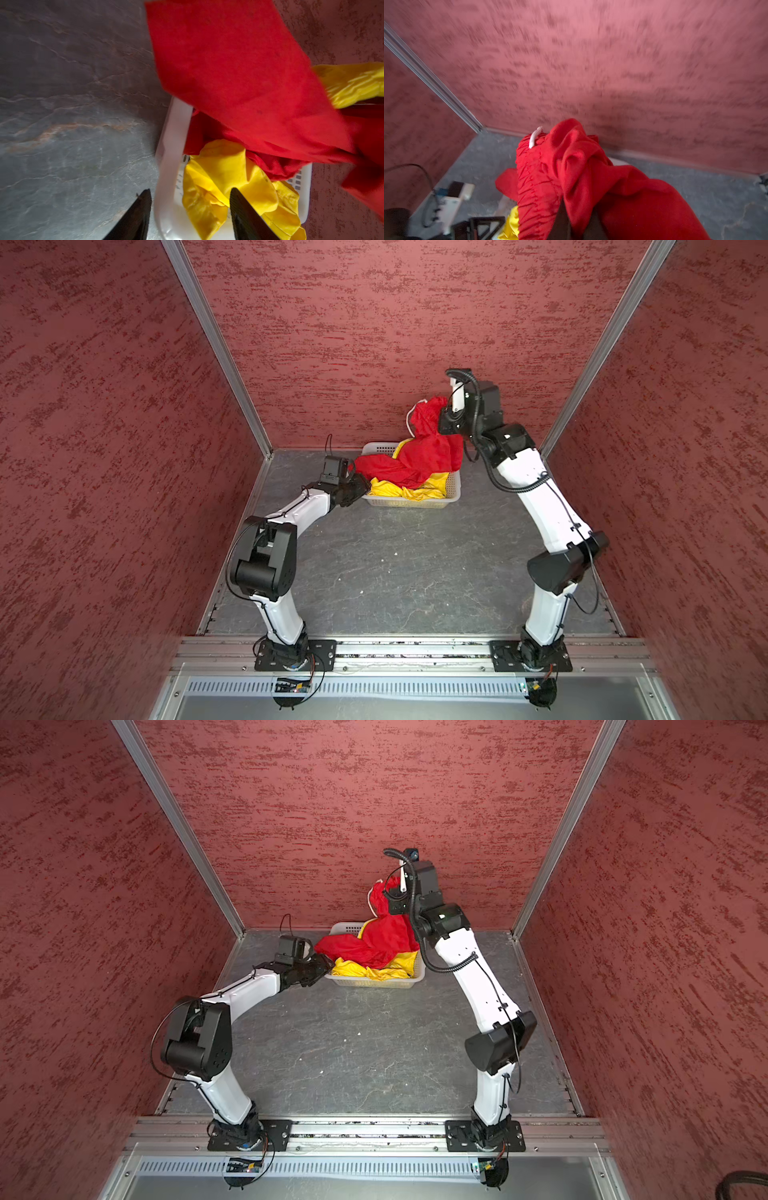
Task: Fold and stack the shorts
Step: 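Lift the red shorts out of the basket with the right gripper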
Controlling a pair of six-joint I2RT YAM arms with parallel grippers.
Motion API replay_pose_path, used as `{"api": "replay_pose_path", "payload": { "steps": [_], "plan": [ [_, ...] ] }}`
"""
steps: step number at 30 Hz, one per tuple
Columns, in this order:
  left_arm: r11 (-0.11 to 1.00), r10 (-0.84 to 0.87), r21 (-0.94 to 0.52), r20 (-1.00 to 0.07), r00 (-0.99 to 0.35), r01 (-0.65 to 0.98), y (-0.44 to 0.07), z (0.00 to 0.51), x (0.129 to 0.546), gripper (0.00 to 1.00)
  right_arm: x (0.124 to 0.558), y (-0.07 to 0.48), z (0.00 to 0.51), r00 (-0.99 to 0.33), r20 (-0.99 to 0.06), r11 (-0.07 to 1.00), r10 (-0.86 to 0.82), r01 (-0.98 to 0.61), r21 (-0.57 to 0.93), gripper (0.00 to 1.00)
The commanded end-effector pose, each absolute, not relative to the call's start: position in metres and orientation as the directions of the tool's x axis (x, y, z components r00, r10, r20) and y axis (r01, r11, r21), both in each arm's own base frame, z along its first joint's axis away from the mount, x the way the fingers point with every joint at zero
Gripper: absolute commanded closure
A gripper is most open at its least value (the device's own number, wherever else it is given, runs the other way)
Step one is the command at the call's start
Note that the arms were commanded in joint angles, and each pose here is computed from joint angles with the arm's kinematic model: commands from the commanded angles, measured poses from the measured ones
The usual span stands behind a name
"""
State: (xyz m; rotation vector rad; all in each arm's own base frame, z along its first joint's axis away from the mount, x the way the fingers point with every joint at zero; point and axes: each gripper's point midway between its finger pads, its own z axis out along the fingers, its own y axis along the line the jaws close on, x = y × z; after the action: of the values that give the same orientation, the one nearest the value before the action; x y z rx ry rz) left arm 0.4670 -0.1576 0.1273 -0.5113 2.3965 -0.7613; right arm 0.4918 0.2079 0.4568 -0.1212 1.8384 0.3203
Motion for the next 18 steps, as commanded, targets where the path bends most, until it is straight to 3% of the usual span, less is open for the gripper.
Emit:
{"api": "replay_pose_path", "payload": {
  "steps": [1,8,18],
  "plan": [
    [0.762,-0.475,-0.634,-0.409,-0.779,-0.132,-0.177,0.131,0.473,0.39,0.481,0.194,0.515,-0.138,-0.983,0.959,0.123,-0.237,0.154,1.0],
    [0.769,-0.421,-0.635,-0.408,-0.81,-0.08,-0.214,0.127,0.479,0.39,0.428,0.174,0.606,0.058,-0.977,0.938,0.206,-0.296,0.18,1.0],
    [0.769,-0.331,-0.639,-0.426,-0.842,0.021,-0.282,0.126,0.493,0.39,0.287,0.099,0.705,0.333,-0.887,0.925,0.319,-0.312,0.216,1.0]
  ]
}}
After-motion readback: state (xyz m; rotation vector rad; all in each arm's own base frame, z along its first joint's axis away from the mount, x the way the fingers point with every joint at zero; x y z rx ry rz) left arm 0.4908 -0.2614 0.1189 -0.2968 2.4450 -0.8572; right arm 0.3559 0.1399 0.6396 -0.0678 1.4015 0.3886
